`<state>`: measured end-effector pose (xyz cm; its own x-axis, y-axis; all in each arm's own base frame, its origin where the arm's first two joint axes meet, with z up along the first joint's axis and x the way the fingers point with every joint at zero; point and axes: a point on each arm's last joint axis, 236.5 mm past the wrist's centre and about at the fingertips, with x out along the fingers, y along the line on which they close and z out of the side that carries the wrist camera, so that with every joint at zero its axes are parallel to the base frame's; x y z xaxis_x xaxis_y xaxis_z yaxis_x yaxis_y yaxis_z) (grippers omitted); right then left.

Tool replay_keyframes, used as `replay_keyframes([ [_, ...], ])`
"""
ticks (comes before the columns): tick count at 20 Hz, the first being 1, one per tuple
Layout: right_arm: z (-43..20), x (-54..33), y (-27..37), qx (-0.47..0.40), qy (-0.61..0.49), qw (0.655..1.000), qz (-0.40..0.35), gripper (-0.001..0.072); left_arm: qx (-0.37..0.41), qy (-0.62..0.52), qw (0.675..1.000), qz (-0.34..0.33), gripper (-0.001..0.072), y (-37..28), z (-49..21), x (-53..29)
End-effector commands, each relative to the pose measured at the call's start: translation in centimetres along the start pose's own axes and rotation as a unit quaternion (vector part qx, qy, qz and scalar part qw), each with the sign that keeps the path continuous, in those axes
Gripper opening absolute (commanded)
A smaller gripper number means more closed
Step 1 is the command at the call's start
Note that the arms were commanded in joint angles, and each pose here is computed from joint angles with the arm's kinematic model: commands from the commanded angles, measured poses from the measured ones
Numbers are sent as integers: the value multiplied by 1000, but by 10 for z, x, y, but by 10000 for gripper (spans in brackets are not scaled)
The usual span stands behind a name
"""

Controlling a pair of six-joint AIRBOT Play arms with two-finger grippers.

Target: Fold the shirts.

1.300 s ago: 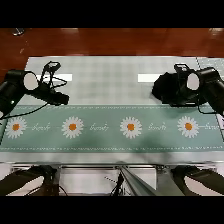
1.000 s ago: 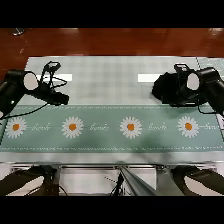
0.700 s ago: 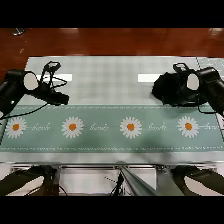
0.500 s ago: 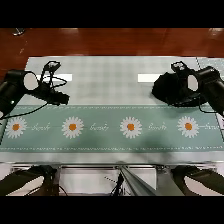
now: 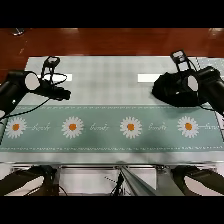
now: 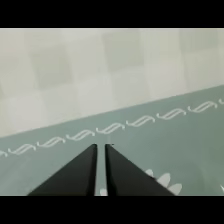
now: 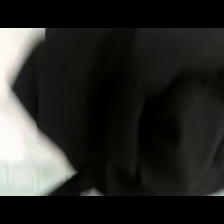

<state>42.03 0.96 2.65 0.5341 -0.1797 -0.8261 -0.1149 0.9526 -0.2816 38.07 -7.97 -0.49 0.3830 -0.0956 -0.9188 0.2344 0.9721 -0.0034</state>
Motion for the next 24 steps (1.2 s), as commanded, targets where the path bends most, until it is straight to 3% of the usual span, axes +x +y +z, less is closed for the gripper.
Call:
replay_keyframes([
  [1,59,6,-25,123,-131,984,7,636,0,-78,997,5,575,3,38,1],
  [2,61,16,-41,153,-139,978,1,636,0,-102,995,8,705,5,49,1],
  [8,-23,97,-132,322,-35,945,-50,635,-16,-149,989,14,704,13,72,1],
  [12,-74,128,-135,368,43,927,-50,635,-16,-139,990,13,704,13,68,7],
  [15,-87,140,-106,388,82,918,-8,602,-37,-109,993,1,702,8,54,11],
  [16,-85,140,-94,389,90,917,16,483,-59,-84,995,-2,702,8,44,13],
  [17,-84,137,-84,378,100,919,38,224,-74,-53,996,-4,702,10,31,14],
  [18,-78,131,-76,359,109,925,64,21,-81,-25,996,-1,702,15,19,11],
  [21,-13,85,-81,321,69,937,119,24,-117,45,992,9,702,42,-1,-22],
  [24,107,-30,-109,314,-115,928,165,24,-173,13,985,-13,702,53,7,-73],
])
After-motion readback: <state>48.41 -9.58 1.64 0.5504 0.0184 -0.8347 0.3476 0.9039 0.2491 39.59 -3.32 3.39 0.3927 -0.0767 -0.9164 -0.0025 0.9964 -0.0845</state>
